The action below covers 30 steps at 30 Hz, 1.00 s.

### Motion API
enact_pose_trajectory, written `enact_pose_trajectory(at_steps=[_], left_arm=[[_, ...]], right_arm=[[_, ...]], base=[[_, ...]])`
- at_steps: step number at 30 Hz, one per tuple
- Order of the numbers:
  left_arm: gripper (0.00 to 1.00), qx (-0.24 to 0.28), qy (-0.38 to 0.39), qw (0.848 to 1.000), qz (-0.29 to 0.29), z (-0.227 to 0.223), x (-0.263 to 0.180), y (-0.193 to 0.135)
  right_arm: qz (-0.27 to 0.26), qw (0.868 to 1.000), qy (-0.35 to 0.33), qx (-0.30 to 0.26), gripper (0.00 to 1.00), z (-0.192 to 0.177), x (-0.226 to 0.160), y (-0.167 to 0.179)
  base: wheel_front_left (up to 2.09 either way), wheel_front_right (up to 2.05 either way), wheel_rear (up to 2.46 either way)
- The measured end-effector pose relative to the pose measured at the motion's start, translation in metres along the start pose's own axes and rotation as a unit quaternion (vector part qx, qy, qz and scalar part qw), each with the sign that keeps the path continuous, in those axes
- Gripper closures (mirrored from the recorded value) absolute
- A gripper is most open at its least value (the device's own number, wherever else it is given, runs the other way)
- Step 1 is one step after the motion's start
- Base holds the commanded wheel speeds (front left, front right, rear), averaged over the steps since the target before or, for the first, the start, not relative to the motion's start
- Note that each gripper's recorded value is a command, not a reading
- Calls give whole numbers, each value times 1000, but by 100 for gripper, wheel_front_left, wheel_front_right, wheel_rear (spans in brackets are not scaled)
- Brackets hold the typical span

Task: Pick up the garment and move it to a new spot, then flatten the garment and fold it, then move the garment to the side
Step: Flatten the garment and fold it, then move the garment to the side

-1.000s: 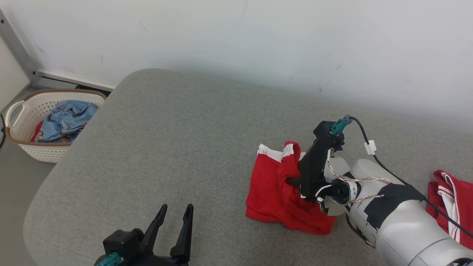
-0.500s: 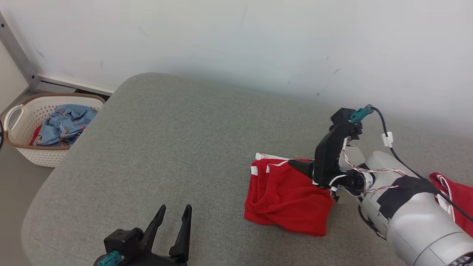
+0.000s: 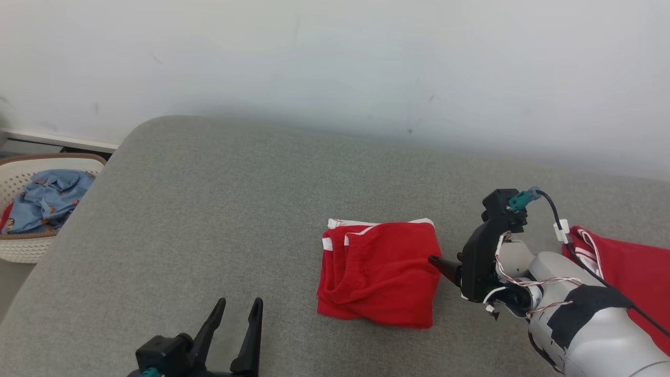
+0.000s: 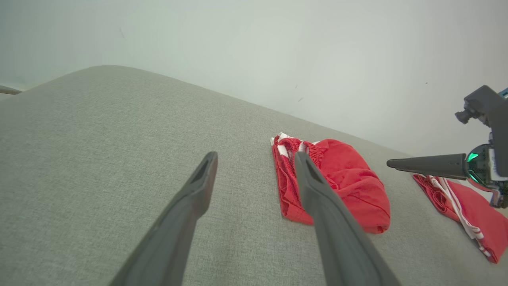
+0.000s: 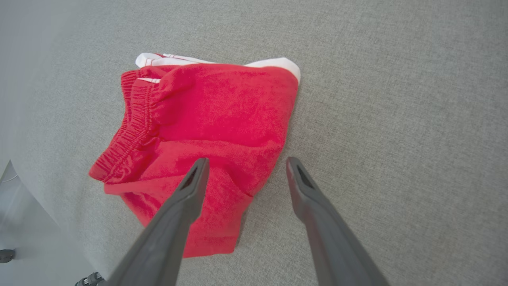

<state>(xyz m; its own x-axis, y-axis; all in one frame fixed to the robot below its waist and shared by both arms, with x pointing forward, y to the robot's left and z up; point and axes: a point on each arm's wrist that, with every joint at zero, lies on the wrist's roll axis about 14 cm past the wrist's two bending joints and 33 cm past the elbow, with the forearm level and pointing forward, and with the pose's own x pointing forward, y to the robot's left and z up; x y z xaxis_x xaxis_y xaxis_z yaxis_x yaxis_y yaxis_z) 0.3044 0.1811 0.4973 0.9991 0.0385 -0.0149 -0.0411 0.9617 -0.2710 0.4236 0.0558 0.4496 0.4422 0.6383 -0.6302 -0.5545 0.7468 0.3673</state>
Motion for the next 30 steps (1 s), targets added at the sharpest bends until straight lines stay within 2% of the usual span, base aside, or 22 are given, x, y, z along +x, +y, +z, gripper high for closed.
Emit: enact_pose_trajectory(at_steps=[8,21,25,30], left_arm=[[0,-4,4,1000,-23,0,13,-18],[0,-5,11,1000,2,-3,8,-4],[0,-7,11,1000,2,-4,8,-6],[0,-10,6,1000,5,-1,8,-5]], right_arm=[[-5,999,-6,32,0,-7,7,-16],[9,999,-10,38,0,-1,21,-5],[2,999,1,38,0,-6,24,-7],[-8,998,62,24,0,-29,31,-6]], base=[[0,0,0],[0,0,0],[0,0,0],[0,0,0]])
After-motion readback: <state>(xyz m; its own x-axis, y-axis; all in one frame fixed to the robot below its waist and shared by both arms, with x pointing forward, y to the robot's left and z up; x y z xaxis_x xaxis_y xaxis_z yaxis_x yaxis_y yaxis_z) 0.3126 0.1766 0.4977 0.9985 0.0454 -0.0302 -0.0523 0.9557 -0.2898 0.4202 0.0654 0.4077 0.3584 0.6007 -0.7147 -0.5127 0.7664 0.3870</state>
